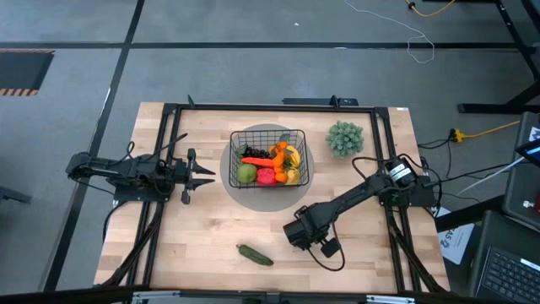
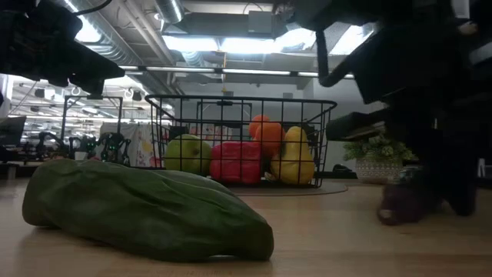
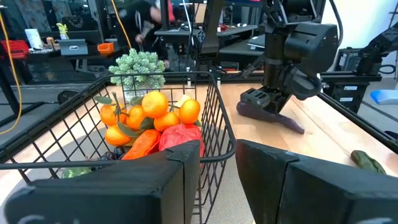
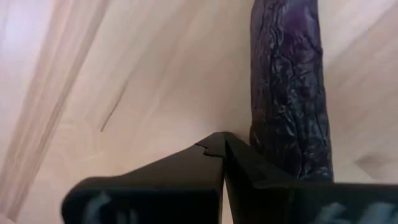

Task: Build produce basket
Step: Put the purple eggplant into the black wire basket

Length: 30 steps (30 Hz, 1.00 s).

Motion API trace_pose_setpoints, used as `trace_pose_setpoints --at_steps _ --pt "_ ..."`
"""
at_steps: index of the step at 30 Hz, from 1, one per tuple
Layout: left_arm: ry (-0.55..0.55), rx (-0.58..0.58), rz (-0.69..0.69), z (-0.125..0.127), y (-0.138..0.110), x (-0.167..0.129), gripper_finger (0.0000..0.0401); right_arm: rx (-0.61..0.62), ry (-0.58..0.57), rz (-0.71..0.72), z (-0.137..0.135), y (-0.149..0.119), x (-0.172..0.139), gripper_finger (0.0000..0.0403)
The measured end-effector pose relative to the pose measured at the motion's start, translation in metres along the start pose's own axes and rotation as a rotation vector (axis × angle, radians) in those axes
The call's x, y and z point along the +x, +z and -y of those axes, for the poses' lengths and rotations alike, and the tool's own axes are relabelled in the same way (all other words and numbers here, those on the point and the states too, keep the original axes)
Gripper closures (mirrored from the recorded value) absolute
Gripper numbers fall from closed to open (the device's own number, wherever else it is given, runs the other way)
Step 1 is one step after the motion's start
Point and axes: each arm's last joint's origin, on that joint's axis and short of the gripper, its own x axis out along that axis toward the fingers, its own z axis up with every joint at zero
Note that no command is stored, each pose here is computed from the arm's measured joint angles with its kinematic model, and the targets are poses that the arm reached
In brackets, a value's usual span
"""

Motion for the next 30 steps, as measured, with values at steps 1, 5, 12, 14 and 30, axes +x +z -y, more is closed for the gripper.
trace_pose_setpoints --at_steps 1,5,12,14,30 --pt "0.0 0.0 0.0 0.0 0.0 0.0 0.0307 0.005 -0.002 0.001 0.002 0.0 0.0 0.04" --pt "0.0 0.0 0.0 0.0 0.0 0.0 0.0307 0.013 -0.009 0.011 0.011 -0.001 -0.001 0.0401" --pt "0.0 0.0 0.0 0.0 0.0 0.0 0.0307 0.006 0.008 0.031 0.021 -0.003 -0.002 0.0401" --pt "0.0 0.0 0.0 0.0 0.0 0.0 0.0307 0.012 0.048 0.041 0.021 -0.003 -0.002 0.0399" --pt "0.0 0.0 0.0 0.0 0.0 0.0 0.0307 0.264 0.141 -0.324 0.003 -0.029 -0.011 0.0391"
